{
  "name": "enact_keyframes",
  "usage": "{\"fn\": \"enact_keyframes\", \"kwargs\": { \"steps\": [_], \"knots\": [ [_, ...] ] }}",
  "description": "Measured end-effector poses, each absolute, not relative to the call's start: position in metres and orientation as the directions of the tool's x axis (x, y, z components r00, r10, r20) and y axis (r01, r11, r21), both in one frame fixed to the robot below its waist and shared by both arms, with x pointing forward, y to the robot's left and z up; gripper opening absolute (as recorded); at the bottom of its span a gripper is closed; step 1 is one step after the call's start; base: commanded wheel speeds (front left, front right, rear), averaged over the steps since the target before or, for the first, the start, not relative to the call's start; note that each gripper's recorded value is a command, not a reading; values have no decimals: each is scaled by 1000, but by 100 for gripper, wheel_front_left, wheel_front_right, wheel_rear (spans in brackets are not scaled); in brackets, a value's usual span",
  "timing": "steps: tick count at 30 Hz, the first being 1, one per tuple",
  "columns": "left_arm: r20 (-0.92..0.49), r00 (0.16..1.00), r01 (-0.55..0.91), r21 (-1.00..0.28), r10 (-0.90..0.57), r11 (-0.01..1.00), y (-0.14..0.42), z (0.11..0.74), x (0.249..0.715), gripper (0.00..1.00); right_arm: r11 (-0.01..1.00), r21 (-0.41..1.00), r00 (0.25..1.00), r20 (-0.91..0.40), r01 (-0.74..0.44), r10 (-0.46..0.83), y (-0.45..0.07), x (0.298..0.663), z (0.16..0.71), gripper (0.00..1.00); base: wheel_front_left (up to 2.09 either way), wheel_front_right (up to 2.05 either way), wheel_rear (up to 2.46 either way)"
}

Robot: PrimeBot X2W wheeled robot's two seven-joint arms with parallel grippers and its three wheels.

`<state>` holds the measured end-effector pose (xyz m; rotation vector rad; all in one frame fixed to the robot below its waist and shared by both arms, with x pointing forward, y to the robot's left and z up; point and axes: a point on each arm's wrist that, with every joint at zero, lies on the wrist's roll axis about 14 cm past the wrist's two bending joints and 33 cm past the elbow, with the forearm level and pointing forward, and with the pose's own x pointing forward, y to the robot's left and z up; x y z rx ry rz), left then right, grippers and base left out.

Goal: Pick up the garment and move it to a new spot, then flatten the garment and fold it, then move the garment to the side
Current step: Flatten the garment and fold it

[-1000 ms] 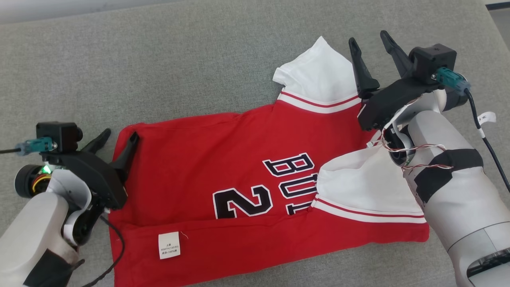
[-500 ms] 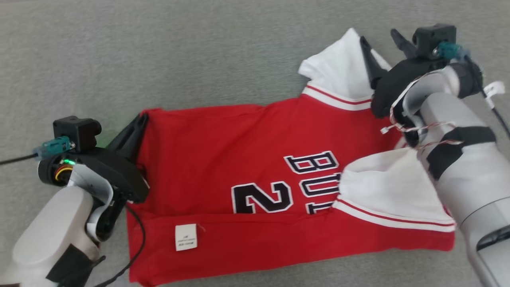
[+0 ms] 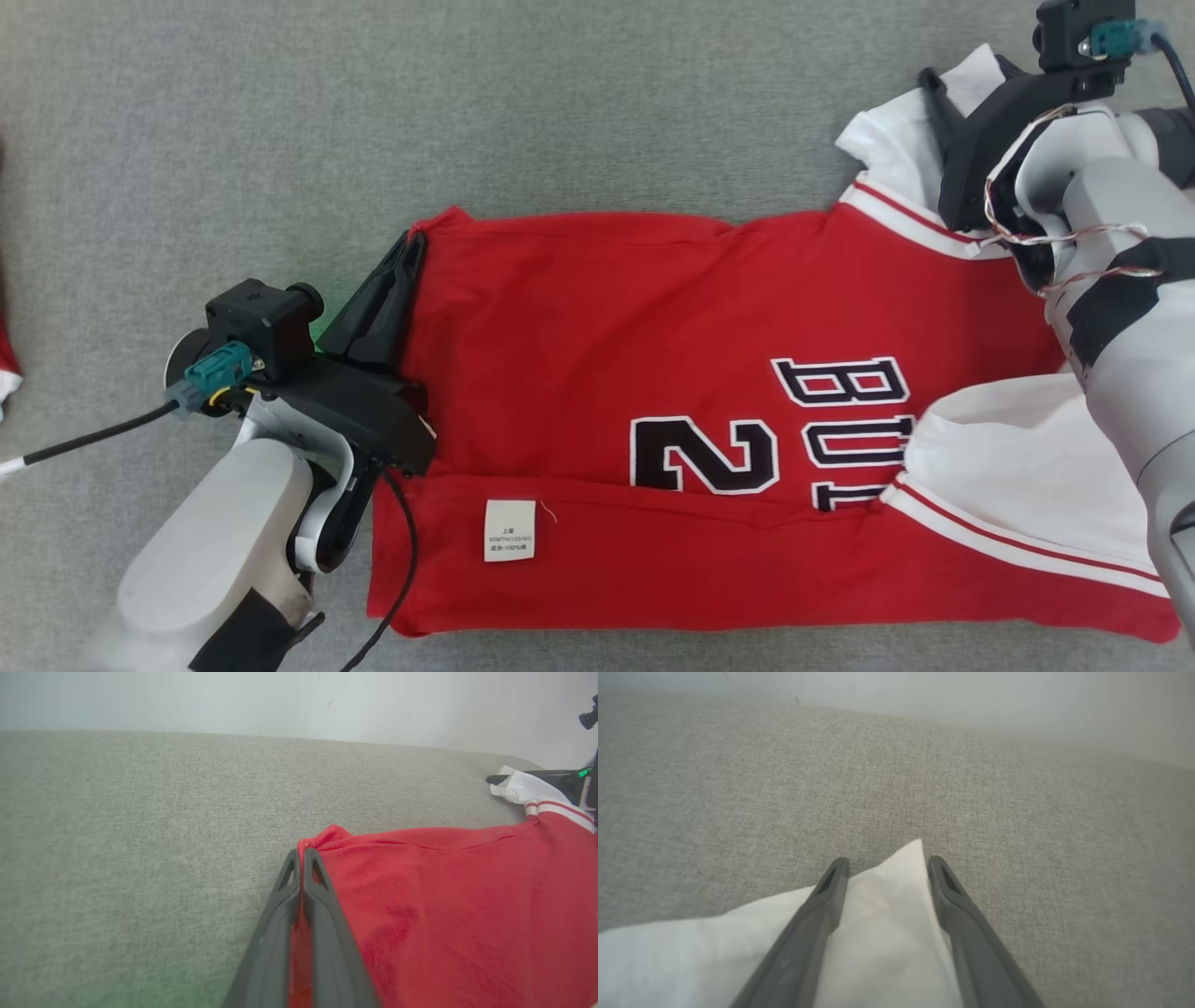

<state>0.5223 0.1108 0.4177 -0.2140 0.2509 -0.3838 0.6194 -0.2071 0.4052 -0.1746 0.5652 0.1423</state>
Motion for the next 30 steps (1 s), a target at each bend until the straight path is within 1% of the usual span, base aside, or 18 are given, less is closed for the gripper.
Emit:
{"fn": "enact_keyframes", "kwargs": {
  "steps": [1,3,6,12,16,20,24,25,30],
  "knots": [
    [-198,900,336,-252,-388,907,112,418,522,0,975,-124,828,-553,-186,88,-205,621,402,0,0,0,0],
    [-196,903,330,-253,-382,910,114,417,523,0,974,-120,824,-560,-190,92,-202,624,401,0,0,0,0],
    [-196,908,321,-248,-371,914,118,417,524,0,973,-124,841,-533,-193,99,-200,628,405,0,0,0,0],
    [-157,926,301,-241,-343,923,125,431,527,0,969,-165,912,-397,-183,105,-206,636,446,0,0,0,0],
    [-146,930,296,-241,-336,924,125,437,525,0,970,-177,943,-316,-168,105,-212,632,471,0,0,0,0],
    [-136,930,302,-244,-341,922,122,444,520,0,979,-142,964,-241,-149,112,-214,622,488,0,0,0,0],
    [-131,930,306,-245,-344,920,119,449,513,0,982,-99,973,-181,-160,140,-207,608,499,0,0,0,0],
    [-131,929,308,-246,-346,919,118,451,508,0,983,-69,975,-156,-168,155,-205,598,502,0,0,0,0],
    [-117,935,297,-253,-334,921,119,460,501,0,986,5,980,-103,-169,169,-211,569,509,0,0,0,0]
  ]
}}
